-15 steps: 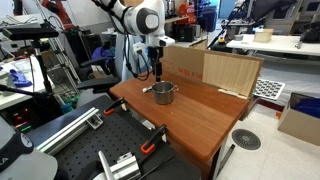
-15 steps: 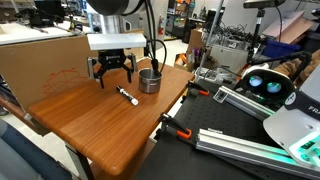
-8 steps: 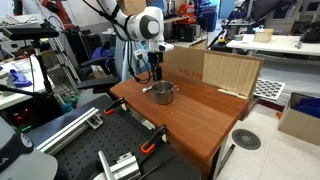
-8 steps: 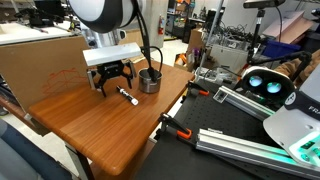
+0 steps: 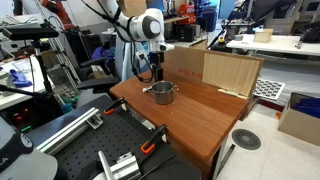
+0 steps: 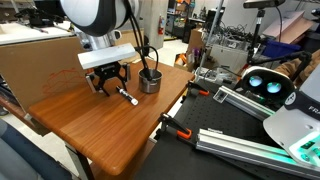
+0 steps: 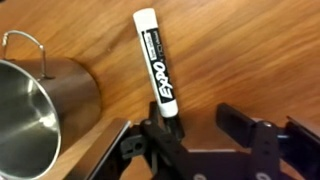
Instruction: Pick the marker and put it in the pot
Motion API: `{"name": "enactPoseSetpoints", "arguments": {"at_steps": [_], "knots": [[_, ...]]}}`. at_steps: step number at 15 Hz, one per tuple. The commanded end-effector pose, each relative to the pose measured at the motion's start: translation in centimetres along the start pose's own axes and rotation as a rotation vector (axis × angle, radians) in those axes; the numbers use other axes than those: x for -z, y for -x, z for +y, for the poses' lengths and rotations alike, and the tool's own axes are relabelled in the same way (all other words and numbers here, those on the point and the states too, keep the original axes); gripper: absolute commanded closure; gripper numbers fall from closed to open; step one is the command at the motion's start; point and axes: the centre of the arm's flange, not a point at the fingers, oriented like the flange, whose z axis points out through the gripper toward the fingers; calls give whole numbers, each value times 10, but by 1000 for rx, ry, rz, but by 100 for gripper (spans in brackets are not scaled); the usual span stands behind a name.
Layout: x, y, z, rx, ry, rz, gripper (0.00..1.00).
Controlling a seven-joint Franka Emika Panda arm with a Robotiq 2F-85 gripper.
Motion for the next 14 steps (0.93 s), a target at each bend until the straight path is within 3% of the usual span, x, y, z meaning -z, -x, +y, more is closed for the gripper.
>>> {"name": "enactPoseSetpoints", "arguments": {"at_steps": [1,5,6,7,14], "knots": [[-5,-7,-6,0,55,14,66],[-3,-8,-5,1,77,9,96],[-3,-9,-5,2,77,8,98],[-1,-8,-5,2,73,9,94],[34,0,-4,24,-22,25,94]]}}
